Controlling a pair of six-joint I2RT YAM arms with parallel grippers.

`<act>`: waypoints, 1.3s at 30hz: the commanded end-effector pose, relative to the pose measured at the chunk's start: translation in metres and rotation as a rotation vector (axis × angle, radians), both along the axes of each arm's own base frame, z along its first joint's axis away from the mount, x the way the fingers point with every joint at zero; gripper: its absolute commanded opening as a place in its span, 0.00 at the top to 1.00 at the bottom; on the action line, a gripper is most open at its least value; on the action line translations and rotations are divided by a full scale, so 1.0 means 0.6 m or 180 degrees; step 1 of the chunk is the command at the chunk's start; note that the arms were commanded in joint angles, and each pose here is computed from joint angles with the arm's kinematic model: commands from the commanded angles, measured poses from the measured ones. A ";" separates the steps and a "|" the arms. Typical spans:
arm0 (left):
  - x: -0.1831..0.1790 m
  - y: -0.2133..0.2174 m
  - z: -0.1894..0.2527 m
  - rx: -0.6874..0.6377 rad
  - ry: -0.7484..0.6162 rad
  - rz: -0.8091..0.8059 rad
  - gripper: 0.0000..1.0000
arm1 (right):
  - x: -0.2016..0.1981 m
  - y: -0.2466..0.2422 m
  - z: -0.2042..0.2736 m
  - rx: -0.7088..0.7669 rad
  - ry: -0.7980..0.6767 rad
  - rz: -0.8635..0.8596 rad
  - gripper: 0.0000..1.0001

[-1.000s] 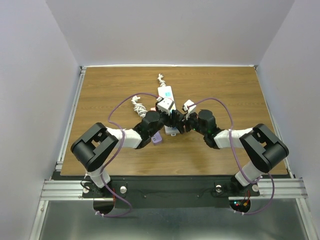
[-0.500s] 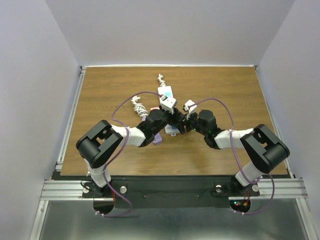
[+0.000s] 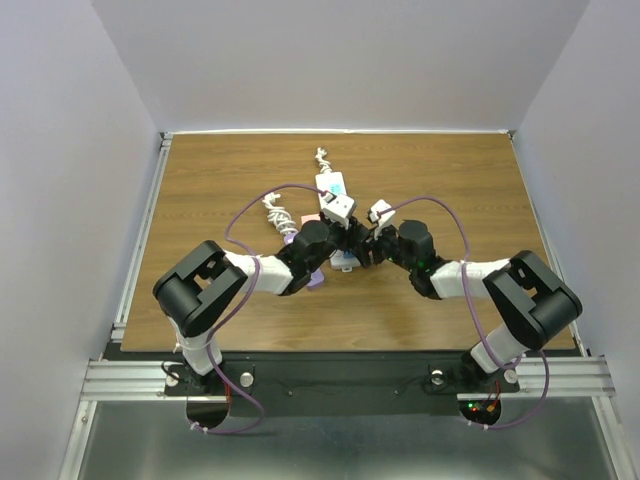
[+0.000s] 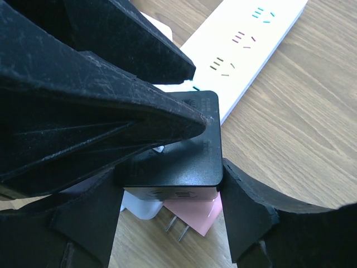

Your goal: Insert the plug

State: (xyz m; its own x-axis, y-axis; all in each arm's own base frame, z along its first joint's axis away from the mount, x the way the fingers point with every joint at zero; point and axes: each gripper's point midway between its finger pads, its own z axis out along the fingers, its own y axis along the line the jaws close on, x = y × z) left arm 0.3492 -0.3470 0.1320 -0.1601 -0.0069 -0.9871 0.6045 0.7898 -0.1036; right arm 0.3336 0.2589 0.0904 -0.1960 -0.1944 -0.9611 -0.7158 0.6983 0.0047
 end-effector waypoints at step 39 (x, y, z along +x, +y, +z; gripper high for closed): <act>-0.055 0.007 0.007 -0.0449 0.0156 -0.0830 0.36 | 0.016 0.004 0.061 0.0238 -0.0319 -0.0123 0.64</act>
State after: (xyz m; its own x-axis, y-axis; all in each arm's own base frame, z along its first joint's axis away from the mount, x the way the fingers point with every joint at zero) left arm 0.3352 -0.3316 0.1315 -0.2141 -0.0850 -0.9731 0.7231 0.6560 -0.2164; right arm 0.3284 0.2589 0.0924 -0.1960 -0.1901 -0.9620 -0.7132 0.7009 0.0068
